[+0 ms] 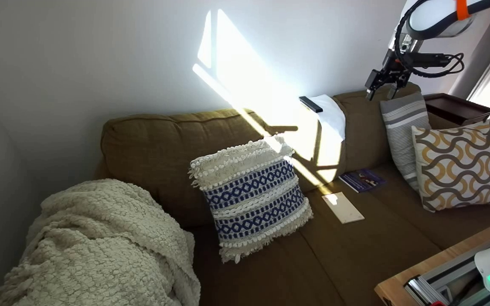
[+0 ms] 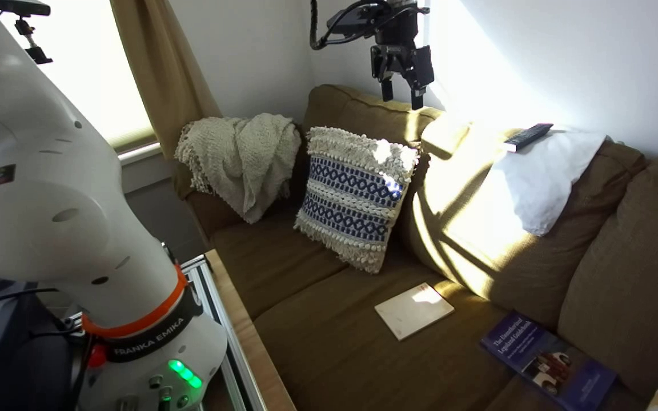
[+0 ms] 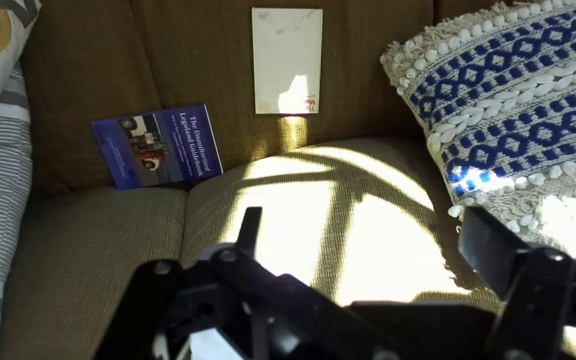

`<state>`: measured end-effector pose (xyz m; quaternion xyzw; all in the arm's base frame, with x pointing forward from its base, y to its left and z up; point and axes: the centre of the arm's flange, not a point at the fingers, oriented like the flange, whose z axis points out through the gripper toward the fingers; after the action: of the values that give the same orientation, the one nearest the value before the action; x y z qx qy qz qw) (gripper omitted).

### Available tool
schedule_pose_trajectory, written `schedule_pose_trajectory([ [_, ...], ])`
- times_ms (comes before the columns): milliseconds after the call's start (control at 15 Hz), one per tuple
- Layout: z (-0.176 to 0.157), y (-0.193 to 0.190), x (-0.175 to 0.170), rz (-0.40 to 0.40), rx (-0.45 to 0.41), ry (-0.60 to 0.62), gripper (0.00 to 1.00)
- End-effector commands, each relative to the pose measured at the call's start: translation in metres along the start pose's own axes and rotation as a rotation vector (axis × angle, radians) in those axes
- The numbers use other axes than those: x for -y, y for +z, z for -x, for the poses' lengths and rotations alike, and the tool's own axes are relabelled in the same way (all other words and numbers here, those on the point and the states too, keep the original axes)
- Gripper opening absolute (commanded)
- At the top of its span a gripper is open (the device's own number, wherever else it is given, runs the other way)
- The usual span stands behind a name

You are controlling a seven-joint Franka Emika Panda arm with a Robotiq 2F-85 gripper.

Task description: Turn the black remote control on the backrest upside down

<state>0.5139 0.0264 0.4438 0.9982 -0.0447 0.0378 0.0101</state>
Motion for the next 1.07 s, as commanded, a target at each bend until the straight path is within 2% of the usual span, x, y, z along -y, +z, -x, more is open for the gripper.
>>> schedule_pose_trajectory([
  [0,-0.049,0.017,-0.026,-0.016,0.043,-0.006,1.0],
  [200,-0.085,0.03,-0.039,-0.004,0.013,-0.041,1.0],
  [400,-0.121,0.048,-0.042,0.049,-0.092,-0.079,1.0],
  [533,-0.138,0.062,-0.04,0.037,-0.106,-0.073,1.0],
  [600,-0.109,0.047,-0.037,0.031,-0.098,-0.062,1.0],
  [800,-0.125,0.064,-0.036,0.031,-0.097,-0.063,1.0],
  [1000,-0.129,0.062,-0.035,0.031,-0.104,-0.063,1.0],
])
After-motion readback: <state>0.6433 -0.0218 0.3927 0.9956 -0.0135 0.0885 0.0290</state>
